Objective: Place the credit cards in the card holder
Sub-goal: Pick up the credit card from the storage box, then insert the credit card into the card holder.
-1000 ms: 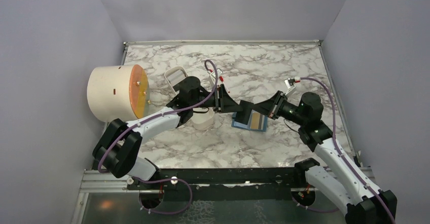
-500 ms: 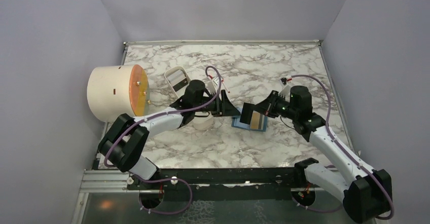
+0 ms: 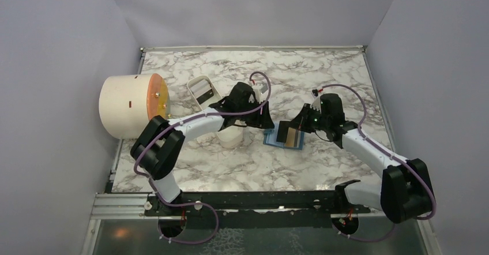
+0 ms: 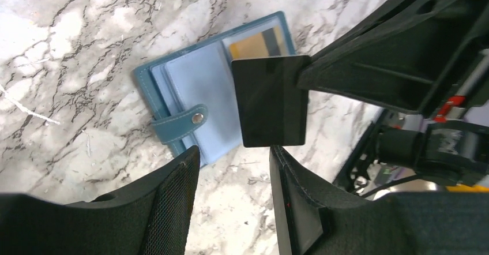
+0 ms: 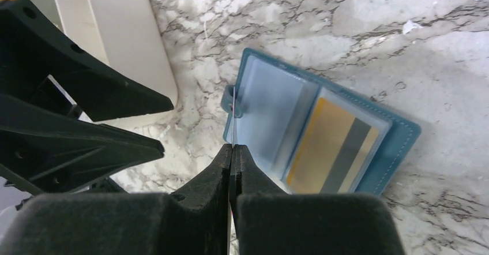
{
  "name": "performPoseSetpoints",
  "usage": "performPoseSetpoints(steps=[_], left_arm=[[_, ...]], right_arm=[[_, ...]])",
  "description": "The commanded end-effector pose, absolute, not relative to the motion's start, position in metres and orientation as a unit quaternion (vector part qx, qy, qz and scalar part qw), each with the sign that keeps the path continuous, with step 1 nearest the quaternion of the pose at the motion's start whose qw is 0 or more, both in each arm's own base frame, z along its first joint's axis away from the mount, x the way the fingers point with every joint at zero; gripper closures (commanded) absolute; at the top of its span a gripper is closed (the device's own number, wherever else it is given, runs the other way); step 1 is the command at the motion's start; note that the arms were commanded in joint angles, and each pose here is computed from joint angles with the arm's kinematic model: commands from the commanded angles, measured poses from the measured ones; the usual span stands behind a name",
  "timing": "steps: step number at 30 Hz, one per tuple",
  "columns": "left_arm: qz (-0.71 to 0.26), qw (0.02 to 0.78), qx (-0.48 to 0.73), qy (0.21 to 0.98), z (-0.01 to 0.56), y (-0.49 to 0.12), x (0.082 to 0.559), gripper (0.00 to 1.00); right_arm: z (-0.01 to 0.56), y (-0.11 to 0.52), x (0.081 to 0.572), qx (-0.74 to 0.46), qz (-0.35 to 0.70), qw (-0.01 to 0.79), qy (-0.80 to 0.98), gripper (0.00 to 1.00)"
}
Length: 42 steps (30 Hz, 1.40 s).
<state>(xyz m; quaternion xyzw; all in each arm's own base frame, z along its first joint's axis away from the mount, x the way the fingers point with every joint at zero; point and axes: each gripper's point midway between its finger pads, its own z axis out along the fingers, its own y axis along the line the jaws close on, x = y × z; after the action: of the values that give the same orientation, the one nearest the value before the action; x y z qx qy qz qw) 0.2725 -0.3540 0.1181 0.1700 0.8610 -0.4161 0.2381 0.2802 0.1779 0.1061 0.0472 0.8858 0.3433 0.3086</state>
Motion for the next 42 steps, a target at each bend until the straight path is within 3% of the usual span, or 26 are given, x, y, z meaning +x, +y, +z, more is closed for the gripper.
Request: performPoseSetpoints(steps=[1,23,42], left_arm=[[-0.361,0.223,0.205,0.882,0.087,-0.355,0.274,0.51],[-0.254,0.200,0.263,0.909,0.036,-0.357,0.279,0.48],[-0.251,0.186,0.266,0.912,0.027,-0.357,0.270,0.51]], right_arm=[[0.112,0.170,0.305,0.044,0.331,0.349,0.876,0.99],[0.079,0.137,0.316,0.089,0.333,0.337,0.876,0.99],[0.066,0.133,0.309,0.095,0.340,0.337,0.873,0.99]])
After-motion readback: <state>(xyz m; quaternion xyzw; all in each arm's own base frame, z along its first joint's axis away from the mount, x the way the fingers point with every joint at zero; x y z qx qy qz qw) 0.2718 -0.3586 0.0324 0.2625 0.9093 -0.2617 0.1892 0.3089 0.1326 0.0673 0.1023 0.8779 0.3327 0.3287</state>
